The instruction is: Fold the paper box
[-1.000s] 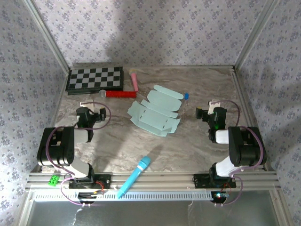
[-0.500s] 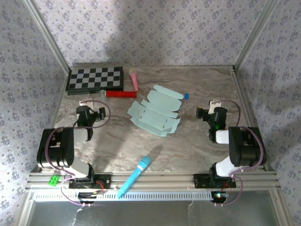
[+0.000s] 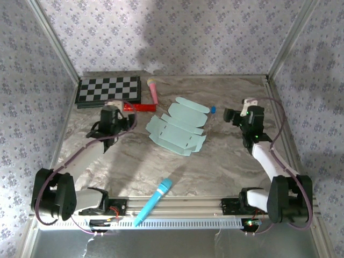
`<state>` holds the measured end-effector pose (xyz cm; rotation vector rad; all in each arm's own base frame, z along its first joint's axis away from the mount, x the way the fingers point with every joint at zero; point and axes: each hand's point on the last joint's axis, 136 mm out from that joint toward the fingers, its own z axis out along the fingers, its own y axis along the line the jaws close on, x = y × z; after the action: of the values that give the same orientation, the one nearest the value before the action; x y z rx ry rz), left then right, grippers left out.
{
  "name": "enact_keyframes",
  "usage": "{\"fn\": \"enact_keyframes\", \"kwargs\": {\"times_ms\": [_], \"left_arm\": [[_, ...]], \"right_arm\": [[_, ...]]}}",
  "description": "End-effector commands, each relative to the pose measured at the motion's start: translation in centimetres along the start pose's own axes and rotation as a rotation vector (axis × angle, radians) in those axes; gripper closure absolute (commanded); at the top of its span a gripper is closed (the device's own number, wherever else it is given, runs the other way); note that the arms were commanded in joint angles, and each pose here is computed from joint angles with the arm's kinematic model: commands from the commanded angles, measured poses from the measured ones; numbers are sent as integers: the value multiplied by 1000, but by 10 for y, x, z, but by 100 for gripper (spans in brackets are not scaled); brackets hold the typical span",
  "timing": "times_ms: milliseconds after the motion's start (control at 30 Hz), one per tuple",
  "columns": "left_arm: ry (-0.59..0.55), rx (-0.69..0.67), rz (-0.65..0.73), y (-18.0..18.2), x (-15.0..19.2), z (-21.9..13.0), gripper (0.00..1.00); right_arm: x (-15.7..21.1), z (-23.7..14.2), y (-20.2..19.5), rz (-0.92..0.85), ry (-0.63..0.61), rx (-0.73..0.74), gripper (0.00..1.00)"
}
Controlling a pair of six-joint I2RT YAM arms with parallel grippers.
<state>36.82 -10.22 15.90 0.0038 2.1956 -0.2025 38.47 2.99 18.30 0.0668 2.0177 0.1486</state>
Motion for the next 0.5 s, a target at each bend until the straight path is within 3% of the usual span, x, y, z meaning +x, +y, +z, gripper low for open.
{"fn": "enact_keyframes", "kwargs": {"times_ms": [0, 133, 300, 467], "left_arm": [[134, 115, -24, -46, 16, -2, 26], [197, 267, -22, -108, 29, 6, 43], [278, 354, -48, -154, 51, 26, 78], [329, 415, -66, -186, 68, 42, 95]], "right_arm": [[39, -7, 48, -5, 206, -137, 8], [43, 2, 96, -17, 284, -270, 27], [60, 38, 129, -17, 436, -345, 67], [71, 79, 139, -21, 503, -319, 74]]}}
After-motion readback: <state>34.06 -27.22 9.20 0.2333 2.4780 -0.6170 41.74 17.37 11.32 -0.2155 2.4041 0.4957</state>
